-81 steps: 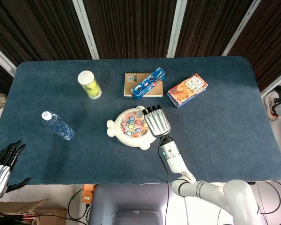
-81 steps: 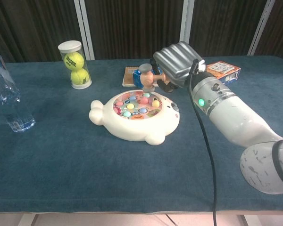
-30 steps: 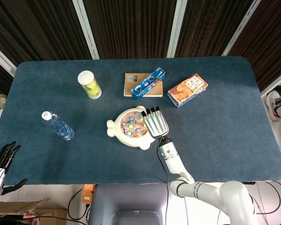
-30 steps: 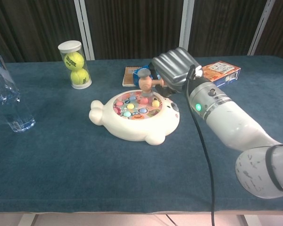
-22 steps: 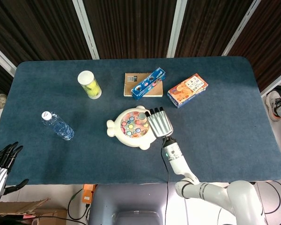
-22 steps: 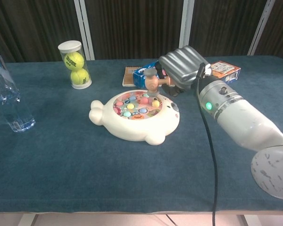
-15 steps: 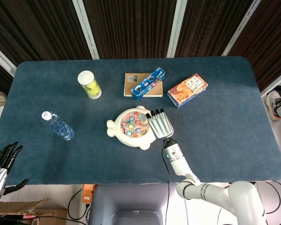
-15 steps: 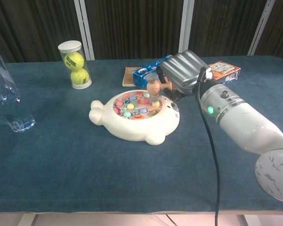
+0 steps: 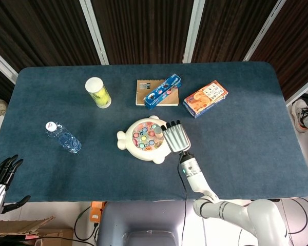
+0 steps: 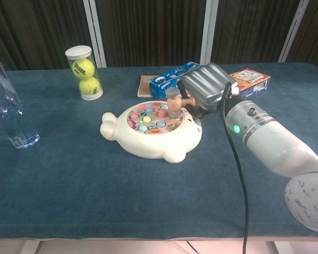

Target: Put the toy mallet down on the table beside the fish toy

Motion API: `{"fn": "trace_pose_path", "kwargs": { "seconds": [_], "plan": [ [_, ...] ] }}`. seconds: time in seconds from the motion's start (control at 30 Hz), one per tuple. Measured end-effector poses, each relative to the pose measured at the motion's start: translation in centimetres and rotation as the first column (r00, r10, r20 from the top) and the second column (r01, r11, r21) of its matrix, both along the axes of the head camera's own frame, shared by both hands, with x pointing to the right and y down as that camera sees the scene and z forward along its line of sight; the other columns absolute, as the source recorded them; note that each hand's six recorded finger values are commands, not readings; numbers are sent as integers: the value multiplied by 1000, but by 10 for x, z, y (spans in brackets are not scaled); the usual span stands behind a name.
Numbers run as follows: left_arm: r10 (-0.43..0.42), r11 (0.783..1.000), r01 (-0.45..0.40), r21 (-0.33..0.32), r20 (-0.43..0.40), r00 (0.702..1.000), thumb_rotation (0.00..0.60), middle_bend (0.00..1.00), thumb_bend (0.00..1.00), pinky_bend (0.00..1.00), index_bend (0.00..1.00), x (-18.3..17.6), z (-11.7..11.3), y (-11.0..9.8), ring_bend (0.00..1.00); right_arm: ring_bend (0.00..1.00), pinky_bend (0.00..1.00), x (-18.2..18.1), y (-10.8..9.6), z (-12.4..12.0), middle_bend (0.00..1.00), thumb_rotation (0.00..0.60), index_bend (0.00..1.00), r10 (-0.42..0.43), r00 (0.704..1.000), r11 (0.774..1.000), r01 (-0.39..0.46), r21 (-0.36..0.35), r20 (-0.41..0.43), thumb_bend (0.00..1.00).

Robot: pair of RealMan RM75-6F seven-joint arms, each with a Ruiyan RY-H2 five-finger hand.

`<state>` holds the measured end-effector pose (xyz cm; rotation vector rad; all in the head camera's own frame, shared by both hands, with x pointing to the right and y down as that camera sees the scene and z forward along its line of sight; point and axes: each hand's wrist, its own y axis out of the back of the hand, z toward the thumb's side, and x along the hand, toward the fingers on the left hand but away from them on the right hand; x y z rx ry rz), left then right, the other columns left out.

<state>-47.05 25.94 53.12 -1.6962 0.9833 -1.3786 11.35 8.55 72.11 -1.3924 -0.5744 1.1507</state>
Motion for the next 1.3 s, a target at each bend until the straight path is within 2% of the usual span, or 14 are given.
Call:
{"fn": "trace_pose_path", "kwargs": {
  "seconds": [0.27,0.43,0.53,0.8,1.0,1.3],
  "plan": [
    [4,1000,-4,-4,5,1000,600,0,65,149,0,1,2,1,0,642,655,23,-10,-26,757,600,1000,41,995,997,-46,59,94,505],
    [6,1000,-6,-9,9,1000,600,0,64,149,0,3,3,1,0,642,655,57,-9,-40,757,600,1000,68,989,993,-80,90,132,505],
    [8,1000,-8,-12,11,1000,600,0,65,149,0,4,5,1,0,642,655,79,-2,-41,757,600,1000,90,984,991,-104,82,153,505],
    [20,999,-19,-33,24,1000,600,0,65,149,0,8,12,0,0,642,655,146,14,-18,757,600,1000,173,976,984,-177,18,129,506],
    [29,999,-27,-47,34,999,600,0,65,149,0,11,16,0,0,642,655,183,24,7,757,600,1000,228,968,974,-226,-33,104,507],
    [23,999,-21,-50,35,999,600,0,65,149,0,10,16,0,0,639,655,192,43,31,757,600,1000,247,964,967,-239,-83,98,507]
  ]
}}
